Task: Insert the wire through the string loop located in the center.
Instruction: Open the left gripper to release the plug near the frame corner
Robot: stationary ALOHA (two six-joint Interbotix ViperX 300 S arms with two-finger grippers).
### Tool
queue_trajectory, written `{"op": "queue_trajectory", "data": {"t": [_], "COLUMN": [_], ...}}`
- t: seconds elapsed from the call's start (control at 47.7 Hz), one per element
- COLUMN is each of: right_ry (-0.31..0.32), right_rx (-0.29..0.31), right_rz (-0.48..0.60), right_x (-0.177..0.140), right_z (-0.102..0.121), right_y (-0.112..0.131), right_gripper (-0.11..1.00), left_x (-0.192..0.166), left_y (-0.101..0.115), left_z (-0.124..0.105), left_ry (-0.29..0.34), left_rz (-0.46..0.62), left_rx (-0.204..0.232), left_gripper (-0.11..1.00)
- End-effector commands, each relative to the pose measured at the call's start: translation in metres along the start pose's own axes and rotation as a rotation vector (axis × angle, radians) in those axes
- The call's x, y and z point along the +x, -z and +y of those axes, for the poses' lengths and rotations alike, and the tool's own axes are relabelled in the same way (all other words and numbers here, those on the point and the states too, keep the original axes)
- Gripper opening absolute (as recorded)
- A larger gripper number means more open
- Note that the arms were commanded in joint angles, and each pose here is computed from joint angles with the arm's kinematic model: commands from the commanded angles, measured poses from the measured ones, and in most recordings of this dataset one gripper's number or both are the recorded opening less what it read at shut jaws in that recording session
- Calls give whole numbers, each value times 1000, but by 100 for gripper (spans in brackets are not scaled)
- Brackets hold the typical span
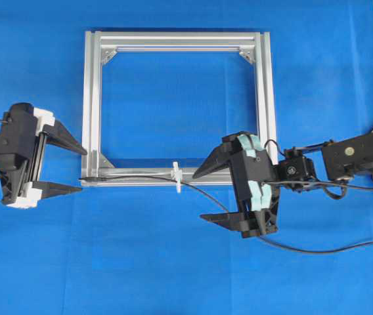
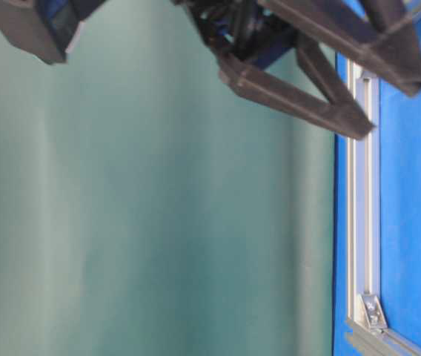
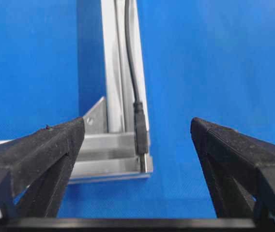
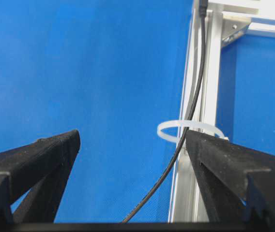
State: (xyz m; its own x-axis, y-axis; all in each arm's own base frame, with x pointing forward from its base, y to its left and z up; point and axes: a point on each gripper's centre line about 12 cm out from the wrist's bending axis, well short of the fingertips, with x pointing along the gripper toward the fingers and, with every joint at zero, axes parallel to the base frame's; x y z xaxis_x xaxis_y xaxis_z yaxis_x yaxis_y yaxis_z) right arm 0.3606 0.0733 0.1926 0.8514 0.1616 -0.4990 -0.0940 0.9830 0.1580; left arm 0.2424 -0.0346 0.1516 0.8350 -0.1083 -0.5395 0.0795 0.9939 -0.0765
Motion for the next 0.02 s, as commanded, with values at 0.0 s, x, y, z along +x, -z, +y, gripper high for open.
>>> {"op": "queue_trajectory", "data": {"t": [0.0], "right_ry": [-11], "right_rx": [-4], "right_rz": [-48], "right_x": [-10], "right_z": [3], "right_y": [-17], "right_gripper": [94], "left_x": [-3], "left_y": [-9], "left_z": [-2], "left_ry": [6], "left_rz": [-36], "left_rx": [3], "left_gripper": [89]}}
